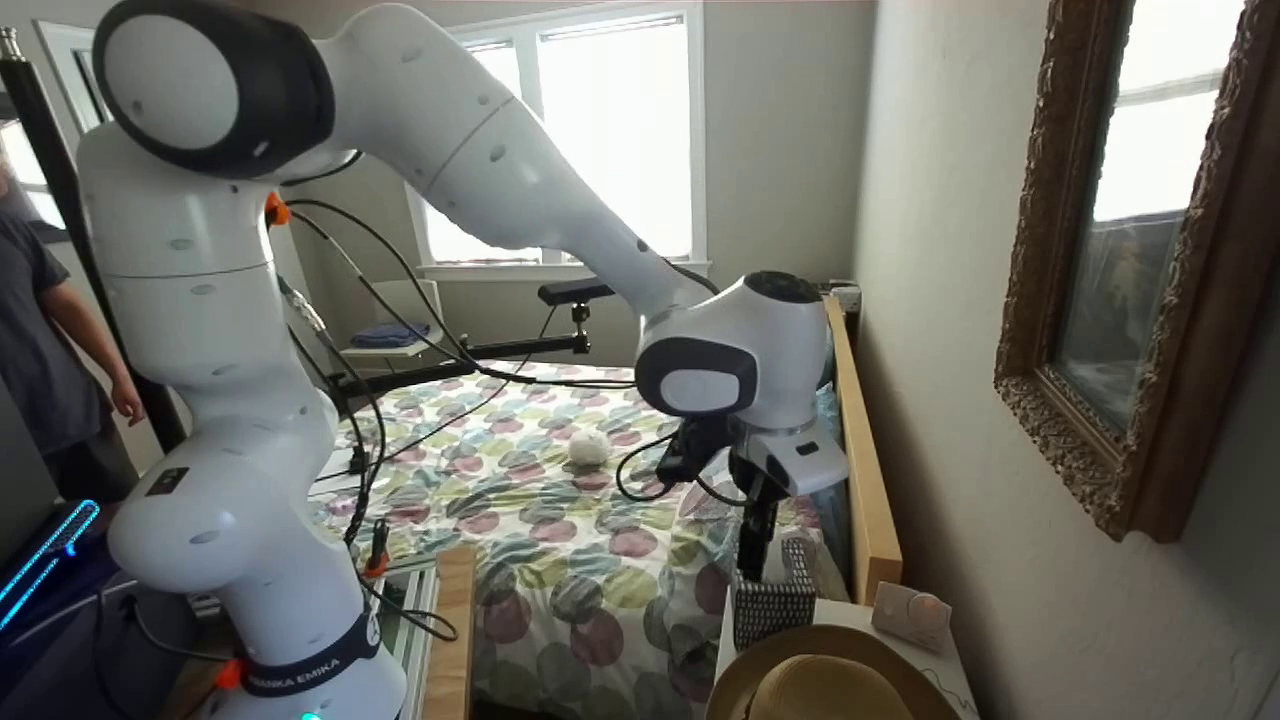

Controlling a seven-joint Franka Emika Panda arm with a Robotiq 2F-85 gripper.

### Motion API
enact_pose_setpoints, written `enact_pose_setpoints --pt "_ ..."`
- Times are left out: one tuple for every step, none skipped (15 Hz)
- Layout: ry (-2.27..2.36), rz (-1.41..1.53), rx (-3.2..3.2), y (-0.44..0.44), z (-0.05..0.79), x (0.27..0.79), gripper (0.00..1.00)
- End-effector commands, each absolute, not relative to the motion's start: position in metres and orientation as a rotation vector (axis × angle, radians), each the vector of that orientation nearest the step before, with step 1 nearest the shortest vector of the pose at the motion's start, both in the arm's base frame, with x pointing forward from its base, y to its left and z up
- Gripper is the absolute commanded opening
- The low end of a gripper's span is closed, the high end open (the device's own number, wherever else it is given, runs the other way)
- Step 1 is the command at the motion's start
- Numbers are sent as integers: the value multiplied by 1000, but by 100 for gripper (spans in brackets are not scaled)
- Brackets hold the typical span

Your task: Hang the brown hat on the picture frame.

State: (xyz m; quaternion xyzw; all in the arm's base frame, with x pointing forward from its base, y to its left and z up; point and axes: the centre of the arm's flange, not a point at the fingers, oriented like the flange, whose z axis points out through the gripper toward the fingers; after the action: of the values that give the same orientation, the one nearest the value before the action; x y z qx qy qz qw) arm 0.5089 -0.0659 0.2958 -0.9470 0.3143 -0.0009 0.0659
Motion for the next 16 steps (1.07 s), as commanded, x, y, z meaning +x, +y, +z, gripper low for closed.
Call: enact_pose_setpoints --pt "1048 -27 -2833 -77 256 541 100" --pt "1053 -29 -2845 -80 247 546 100" --pt "1041 -25 -2857 -84 239 551 100" --pt "1020 -11 -2863 -88 233 556 100" --pt "1002 0 -2869 -90 228 561 100" --pt "973 4 -2883 -93 225 565 100" --pt "946 3 -2890 -95 223 572 100" --pt "925 0 -2900 -98 221 576 100" --pt "894 -3 -2910 -102 220 581 100" --pt "878 -1 -2920 -106 219 586 100" --pt "867 19 -2915 -110 220 589 100" --pt "910 -14 -2914 -99 222 572 100" --pt "909 -13 -2915 -102 221 575 100" --pt "910 -12 -2915 -102 221 574 100" --pt "909 -11 -2915 -102 220 574 100" --pt "902 1 -2927 -103 214 576 100"
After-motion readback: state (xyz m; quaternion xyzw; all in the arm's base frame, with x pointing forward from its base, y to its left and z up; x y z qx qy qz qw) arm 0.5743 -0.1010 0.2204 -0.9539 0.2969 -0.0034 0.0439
